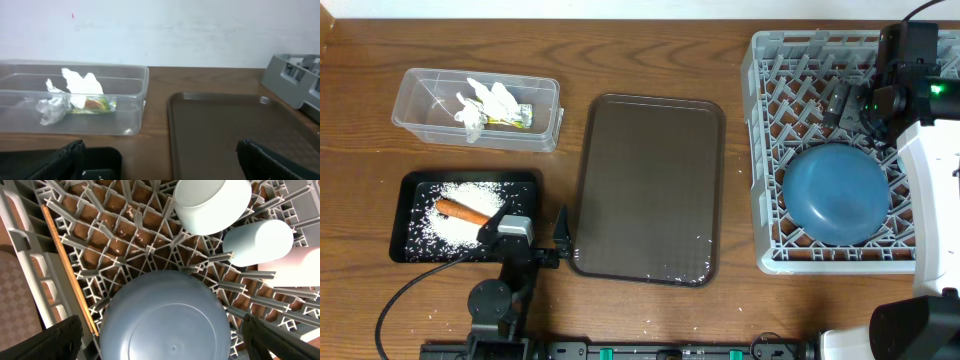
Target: Sort waste into correct bins and load items into the dishwasher rack
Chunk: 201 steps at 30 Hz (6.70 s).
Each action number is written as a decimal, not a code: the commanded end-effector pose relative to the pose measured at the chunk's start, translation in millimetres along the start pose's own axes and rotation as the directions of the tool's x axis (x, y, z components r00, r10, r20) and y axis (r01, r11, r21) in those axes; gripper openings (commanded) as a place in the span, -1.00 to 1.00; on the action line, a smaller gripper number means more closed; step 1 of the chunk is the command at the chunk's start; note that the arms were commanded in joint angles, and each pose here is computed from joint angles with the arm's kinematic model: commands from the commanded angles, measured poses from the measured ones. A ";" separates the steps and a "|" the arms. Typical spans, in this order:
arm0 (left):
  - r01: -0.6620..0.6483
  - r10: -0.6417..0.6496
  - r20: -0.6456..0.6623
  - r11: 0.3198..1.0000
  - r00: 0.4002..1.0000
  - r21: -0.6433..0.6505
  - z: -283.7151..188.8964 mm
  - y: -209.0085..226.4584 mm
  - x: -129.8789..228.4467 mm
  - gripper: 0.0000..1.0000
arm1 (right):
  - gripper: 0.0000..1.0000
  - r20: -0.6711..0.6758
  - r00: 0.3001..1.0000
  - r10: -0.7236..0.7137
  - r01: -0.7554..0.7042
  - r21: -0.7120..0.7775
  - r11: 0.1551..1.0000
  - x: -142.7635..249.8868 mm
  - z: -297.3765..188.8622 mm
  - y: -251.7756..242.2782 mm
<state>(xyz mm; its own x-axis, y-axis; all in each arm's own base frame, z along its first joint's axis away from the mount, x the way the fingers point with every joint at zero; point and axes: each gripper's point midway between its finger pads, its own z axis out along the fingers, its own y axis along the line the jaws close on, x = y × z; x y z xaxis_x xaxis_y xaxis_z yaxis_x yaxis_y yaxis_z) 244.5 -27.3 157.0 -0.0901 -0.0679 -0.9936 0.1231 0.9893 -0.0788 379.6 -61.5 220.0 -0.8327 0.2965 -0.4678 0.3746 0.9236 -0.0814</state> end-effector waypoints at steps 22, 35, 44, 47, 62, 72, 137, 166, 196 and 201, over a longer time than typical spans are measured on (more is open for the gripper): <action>-0.034 0.024 -0.069 0.988 0.997 -0.151 -2.7 30.8 18.7 0.96 | 0.98 -0.001 1.000 -0.013 0.013 0.017 1.000 0.1 1.4 -2.9; -0.034 0.024 -0.069 0.988 0.997 -0.151 -2.7 30.8 18.6 0.96 | 0.98 0.000 1.000 -0.013 0.013 0.018 1.000 0.1 1.4 -3.0; -0.034 0.024 -0.069 0.988 0.997 -0.151 -2.7 30.8 18.6 0.96 | 0.98 0.000 1.000 -0.013 0.013 0.017 1.000 0.0 1.4 -2.9; -0.034 0.024 -0.069 0.988 0.997 -0.151 -2.7 30.8 18.6 0.96 | 0.98 0.000 1.000 -0.013 0.013 0.018 1.000 0.1 1.4 -3.1; -0.034 0.024 -0.069 0.988 0.997 -0.151 -2.7 30.8 18.6 0.96 | 0.98 0.180 0.984 0.011 0.011 -0.119 0.993 -3.4 -79.3 -4.3; -0.034 0.024 -0.069 0.988 0.997 -0.151 -2.7 30.8 18.6 0.96 | 0.98 0.448 0.889 0.098 0.052 -0.311 0.949 31.8 -107.7 4.9; -0.034 0.024 -0.069 0.988 0.997 -0.151 -2.7 30.8 18.6 0.96 | 0.98 0.804 0.569 0.174 0.300 -0.400 0.866 164.3 -19.9 28.6; -0.034 0.024 -0.069 0.988 0.997 -0.151 -2.7 30.8 18.6 0.95 | 0.98 0.804 0.569 0.174 0.300 -0.400 0.866 164.3 -19.9 28.6; -0.034 0.024 -0.069 0.988 0.997 -0.151 -2.7 30.8 18.6 0.96 | 0.99 0.802 0.571 0.173 0.299 -0.400 0.866 164.4 -19.1 28.7; -0.034 0.024 -0.069 0.988 0.997 -0.151 -2.7 30.8 18.6 0.96 | 0.98 0.802 0.571 0.173 0.299 -0.400 0.866 164.4 -19.1 28.7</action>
